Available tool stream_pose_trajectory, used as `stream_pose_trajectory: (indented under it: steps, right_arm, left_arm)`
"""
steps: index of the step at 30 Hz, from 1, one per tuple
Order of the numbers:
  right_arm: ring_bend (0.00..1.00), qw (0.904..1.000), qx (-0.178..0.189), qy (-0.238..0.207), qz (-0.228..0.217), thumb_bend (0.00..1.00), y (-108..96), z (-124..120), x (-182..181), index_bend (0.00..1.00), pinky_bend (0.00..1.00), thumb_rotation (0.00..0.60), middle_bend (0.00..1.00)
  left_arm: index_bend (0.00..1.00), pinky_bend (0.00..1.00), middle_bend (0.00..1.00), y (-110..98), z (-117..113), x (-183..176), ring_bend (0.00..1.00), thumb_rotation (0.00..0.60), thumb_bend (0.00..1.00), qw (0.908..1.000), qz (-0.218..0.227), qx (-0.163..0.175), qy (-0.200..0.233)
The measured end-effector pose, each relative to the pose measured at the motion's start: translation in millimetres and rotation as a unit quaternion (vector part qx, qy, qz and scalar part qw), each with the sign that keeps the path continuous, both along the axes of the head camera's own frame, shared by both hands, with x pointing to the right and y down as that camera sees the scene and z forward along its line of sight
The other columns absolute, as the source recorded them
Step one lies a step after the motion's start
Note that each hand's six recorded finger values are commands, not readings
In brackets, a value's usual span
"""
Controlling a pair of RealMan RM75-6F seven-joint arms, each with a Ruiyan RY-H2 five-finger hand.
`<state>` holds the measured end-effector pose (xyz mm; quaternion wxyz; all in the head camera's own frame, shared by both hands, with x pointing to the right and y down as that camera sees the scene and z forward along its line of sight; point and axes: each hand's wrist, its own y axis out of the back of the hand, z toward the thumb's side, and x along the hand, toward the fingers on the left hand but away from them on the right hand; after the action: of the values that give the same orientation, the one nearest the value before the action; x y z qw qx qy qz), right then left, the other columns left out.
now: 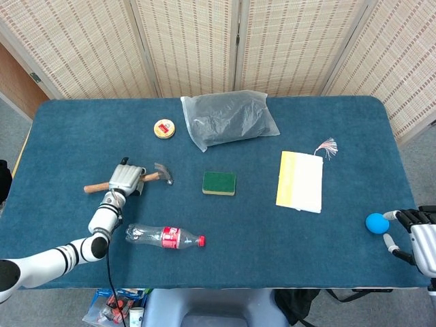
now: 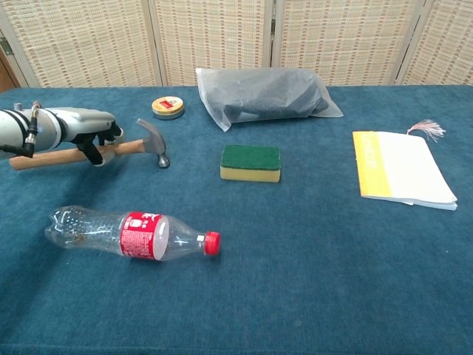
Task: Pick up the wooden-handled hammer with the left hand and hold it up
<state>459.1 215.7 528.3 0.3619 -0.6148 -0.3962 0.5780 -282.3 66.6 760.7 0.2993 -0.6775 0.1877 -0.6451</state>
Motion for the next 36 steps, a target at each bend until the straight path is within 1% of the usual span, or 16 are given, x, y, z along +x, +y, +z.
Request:
stream_pose_trajectory:
  steps: [1,4,5,6,7,9,12,15,17,20,25,28,30,31,33,36]
  right_arm:
    - [0.30,1.0000,0.000,0.000,0.000,0.32,0.0,-0.2,0.1,0.37,0.30,0.600,0.39]
    - [0.30,1.0000,0.001,0.000,0.001,0.32,0.0,-0.3,0.0,0.37,0.30,0.600,0.39]
    - [0.30,1.0000,0.001,0.000,0.001,0.32,0.1,-0.2,0.1,0.37,0.30,0.600,0.39]
    - [0.30,1.0000,0.000,0.000,0.001,0.32,0.2,-0.1,0.2,0.37,0.30,0.600,0.39]
    - [0.30,1.0000,0.000,0.000,0.001,0.32,0.3,-0.1,0.5,0.37,0.30,0.600,0.39]
    - [0.30,1.0000,0.001,0.000,0.002,0.32,0.3,-0.4,1.0,0.37,0.30,0.600,0.39]
    - [0.30,1.0000,0.001,0.000,0.003,0.32,0.5,-0.8,1.2,0.37,0.30,0.600,0.39]
    - [0.30,1.0000,0.001,0.000,0.003,0.32,0.6,-0.3,1.1,0.37,0.30,0.600,0.39]
    - [0.30,1.0000,0.001,-0.001,0.002,0.32,0.6,0.0,0.5,0.37,0.30,0.600,0.39]
    - [0.30,1.0000,-0.001,-0.001,0.001,0.32,0.6,0.8,-0.3,0.37,0.30,0.600,0.39]
    - [0.30,1.0000,-0.001,0.000,0.001,0.32,0.3,0.2,-0.7,0.37,0.30,0.600,0.39]
    - [0.30,1.0000,-0.001,0.002,0.002,0.32,0.8,-0.1,-0.3,0.37,0.30,0.600,0.39]
    - [0.30,1.0000,-0.003,0.003,0.003,0.32,1.5,0.4,0.1,0.37,0.30,0.600,0.39]
    - [0.30,1.0000,-0.003,0.003,0.003,0.32,1.8,0.4,0.3,0.37,0.30,0.600,0.39]
    - [0.30,1.0000,-0.004,0.004,0.005,0.32,2.5,0.3,0.9,0.37,0.30,0.600,0.39]
    - [0.30,1.0000,-0.003,0.005,0.006,0.32,2.8,-0.6,2.3,0.37,0.30,0.600,0.39]
  left_arm:
    - [0.50,0.11,0.62,-0.4,-0.1,0.5,0.41,0.600,0.61,1.0000,0.001,0.002,0.003]
    - [0.54,0.31,0.67,-1.1,-0.5,1.3,0.47,0.600,0.61,0.9999,0.006,0.008,0.012]
    - [0.55,0.40,0.68,-1.1,-0.8,1.8,0.50,0.600,0.61,0.9998,0.007,0.010,0.016]
    - [0.57,0.50,0.70,-1.0,-1.4,2.7,0.55,0.600,0.61,0.9997,0.007,0.011,0.023]
    - [0.58,0.56,0.72,-0.9,-2.0,3.6,0.58,0.600,0.61,0.9995,0.007,0.012,0.029]
    - [0.61,0.71,0.76,-0.5,-4.3,6.1,0.68,0.600,0.61,0.9988,0.005,0.013,0.046]
    - [0.65,0.83,0.80,-0.5,-10.0,11.3,0.74,0.600,0.61,0.9970,0.006,0.019,0.074]
    - [0.67,0.90,0.82,-1.5,-18.5,18.2,0.78,0.600,0.61,0.9934,0.008,0.032,0.110]
    - [0.67,0.93,0.83,-2.1,-24.2,22.9,0.79,0.600,0.61,0.9900,0.007,0.040,0.136]
    - [0.67,0.98,0.83,-2.9,-34.9,33.3,0.82,0.600,0.61,0.9820,0.012,0.052,0.181]
    - [0.68,1.00,0.84,-2.8,-53.0,55.4,0.89,0.600,0.61,0.9630,0.024,0.069,0.259]
    - [0.68,1.00,0.84,-3.1,-60.6,69.8,0.90,0.600,0.61,0.9508,0.026,0.074,0.300]
    - [0.68,1.00,0.84,-3.1,-61.9,81.1,0.91,0.600,0.61,0.9457,0.032,0.076,0.314]
    - [0.68,1.00,0.84,-2.8,-60.9,85.1,0.91,0.600,0.61,0.9450,0.035,0.075,0.316]
    - [0.68,1.00,0.85,-2.2,-57.1,93.3,0.91,0.600,0.61,0.9452,0.042,0.074,0.315]
    - [0.69,1.00,0.86,-2.2,-51.5,102.1,0.92,0.600,0.61,0.9468,0.055,0.081,0.307]
